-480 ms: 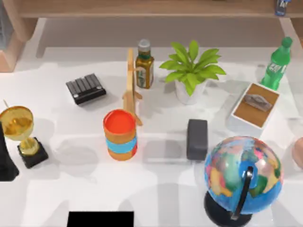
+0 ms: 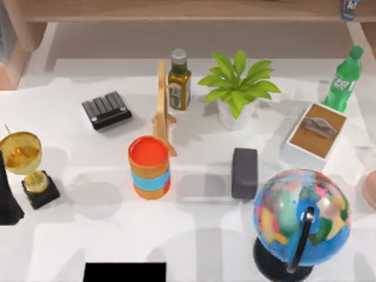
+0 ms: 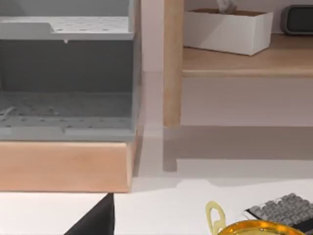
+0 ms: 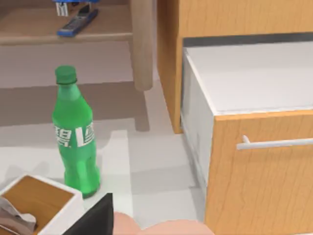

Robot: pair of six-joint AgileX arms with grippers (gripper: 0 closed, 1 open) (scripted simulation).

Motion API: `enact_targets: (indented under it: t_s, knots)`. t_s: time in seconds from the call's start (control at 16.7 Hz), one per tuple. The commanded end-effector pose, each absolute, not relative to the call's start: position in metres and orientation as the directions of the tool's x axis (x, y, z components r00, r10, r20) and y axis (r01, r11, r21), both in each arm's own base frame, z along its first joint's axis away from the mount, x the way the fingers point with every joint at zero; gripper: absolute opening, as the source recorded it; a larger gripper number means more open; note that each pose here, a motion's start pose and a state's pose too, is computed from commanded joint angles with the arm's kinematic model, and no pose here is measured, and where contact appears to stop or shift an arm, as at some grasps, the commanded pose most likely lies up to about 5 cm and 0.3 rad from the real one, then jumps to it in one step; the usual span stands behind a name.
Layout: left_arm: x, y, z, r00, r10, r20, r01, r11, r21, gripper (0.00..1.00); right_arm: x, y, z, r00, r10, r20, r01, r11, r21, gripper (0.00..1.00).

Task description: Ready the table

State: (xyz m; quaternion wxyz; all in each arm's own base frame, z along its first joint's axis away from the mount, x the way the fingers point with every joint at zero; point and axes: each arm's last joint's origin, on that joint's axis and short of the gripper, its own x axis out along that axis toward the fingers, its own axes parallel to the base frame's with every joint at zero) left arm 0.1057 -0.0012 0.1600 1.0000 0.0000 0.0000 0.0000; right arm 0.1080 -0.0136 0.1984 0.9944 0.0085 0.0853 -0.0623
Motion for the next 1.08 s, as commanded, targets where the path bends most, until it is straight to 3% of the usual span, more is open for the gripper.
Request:
enact_targets:
  t_s: [0.3,0.6,0.84,1.08]
  knots:
    - [0.106,-0.001,0.160,1.000,0.000,0.000,0.000,1.000,0.000,1.00,0.140,-0.038,0.278,0.852,-0.254,-0.457,0.281,0.960,-0.007,1.00]
    - [0.106,-0.001,0.160,1.000,0.000,0.000,0.000,1.000,0.000,1.00,0.243,-0.091,0.340,0.630,-0.266,-0.729,0.357,0.934,-0.033,1.00]
    - [0.106,-0.001,0.160,1.000,0.000,0.000,0.000,1.000,0.000,1.00,0.342,-0.138,0.329,0.452,-0.206,-0.868,0.344,0.938,-0.044,1.00]
    - [0.106,-0.001,0.160,1.000,0.000,0.000,0.000,1.000,0.000,1.00,0.418,-0.164,0.275,0.308,-0.134,-0.942,0.292,0.956,-0.041,1.00]
